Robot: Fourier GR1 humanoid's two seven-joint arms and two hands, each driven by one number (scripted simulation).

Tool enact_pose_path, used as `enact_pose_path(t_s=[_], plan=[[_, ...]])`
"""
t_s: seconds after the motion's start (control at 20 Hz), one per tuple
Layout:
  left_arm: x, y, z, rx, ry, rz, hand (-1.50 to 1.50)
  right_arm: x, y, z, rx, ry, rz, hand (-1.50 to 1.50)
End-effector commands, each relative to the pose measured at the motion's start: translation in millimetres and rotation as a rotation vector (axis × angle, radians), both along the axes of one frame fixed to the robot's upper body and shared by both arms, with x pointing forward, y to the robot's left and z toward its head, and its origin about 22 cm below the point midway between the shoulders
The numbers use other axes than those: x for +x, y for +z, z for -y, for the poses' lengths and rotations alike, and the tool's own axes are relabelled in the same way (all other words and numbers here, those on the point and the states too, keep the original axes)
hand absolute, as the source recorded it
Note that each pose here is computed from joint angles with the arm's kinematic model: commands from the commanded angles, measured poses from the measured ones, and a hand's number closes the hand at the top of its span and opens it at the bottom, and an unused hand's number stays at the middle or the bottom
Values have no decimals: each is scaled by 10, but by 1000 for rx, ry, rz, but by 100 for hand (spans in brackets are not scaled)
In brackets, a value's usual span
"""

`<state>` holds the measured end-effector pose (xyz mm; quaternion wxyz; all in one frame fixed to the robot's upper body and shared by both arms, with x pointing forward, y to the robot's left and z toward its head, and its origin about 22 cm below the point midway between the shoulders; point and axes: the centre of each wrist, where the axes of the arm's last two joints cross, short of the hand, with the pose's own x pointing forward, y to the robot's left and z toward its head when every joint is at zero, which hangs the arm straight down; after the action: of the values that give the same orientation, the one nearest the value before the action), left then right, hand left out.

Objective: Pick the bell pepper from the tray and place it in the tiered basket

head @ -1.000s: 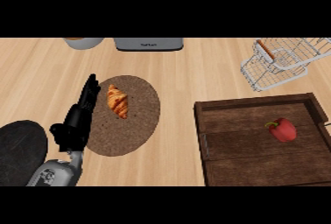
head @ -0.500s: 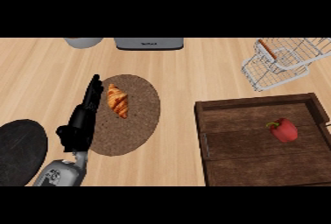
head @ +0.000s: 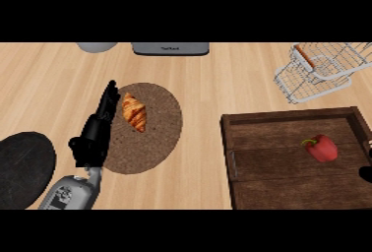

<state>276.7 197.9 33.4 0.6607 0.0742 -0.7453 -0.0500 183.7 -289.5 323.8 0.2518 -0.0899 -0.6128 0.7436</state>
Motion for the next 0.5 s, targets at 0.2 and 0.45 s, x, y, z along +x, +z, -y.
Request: enact_pose_path(t_s=[0.2,0.45], plan=[[-67,-78,55,-11,-3,2,0,-60,-99,-52,-177,66,-62,-150],[-4,-2,44,-17,-14,-7,0,-61,-135,-97,-221,56,4,-150]])
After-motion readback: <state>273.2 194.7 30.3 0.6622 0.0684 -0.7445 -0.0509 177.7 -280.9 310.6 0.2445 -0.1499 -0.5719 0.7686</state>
